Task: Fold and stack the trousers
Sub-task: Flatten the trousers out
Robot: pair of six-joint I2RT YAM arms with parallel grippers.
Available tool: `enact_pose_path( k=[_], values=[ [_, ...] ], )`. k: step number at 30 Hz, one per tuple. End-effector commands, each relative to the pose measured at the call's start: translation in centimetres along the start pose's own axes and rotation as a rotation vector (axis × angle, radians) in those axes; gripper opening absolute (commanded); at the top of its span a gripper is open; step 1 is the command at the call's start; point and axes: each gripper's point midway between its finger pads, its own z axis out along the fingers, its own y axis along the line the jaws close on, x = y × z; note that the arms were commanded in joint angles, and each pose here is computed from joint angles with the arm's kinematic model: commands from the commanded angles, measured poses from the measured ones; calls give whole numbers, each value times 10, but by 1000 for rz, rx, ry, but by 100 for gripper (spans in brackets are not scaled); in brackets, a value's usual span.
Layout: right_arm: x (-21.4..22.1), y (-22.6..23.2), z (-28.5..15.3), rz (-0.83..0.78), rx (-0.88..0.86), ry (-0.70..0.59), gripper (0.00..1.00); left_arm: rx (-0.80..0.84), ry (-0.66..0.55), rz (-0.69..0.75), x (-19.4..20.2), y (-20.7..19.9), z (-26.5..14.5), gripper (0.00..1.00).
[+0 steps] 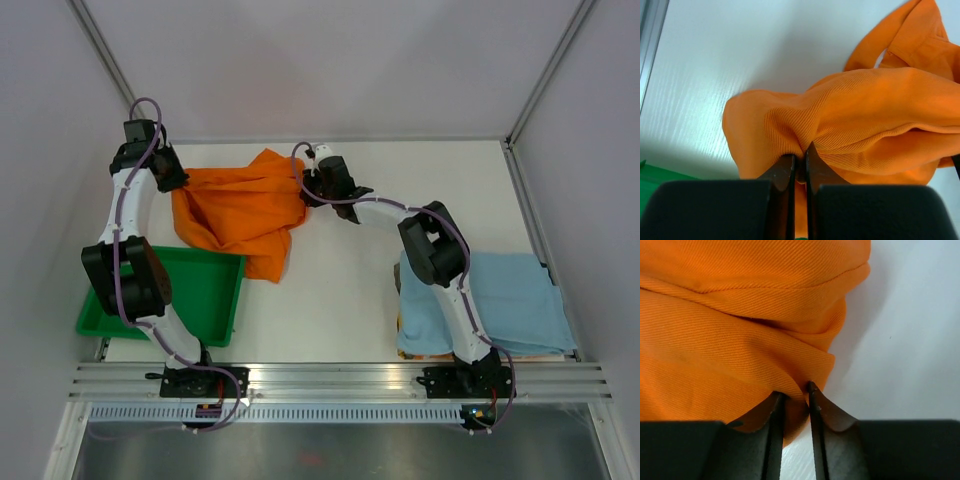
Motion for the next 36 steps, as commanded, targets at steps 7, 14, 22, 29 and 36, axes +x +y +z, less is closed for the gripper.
enact_pose_path(
  k=[7, 14, 22, 29, 36],
  values=[
    [-105, -40, -50, -37, 309, -238, 0, 186, -121, 38, -47, -41, -48, 2],
    [-272, -55, -275, -207, 560, -513, 0, 365, -284, 140, -87, -110, -170, 2],
    [-284, -34, -361, -347, 526, -513, 0, 463, -398, 166, -95, -183, -217, 2],
    [-182, -60, -286, -379, 488, -271, 0, 431, -200, 233, -60, -185, -137, 2],
    [-38, -35, -259, -149, 209, -15, 0, 441, -7, 358, 20, -159, -104, 2]
  ],
)
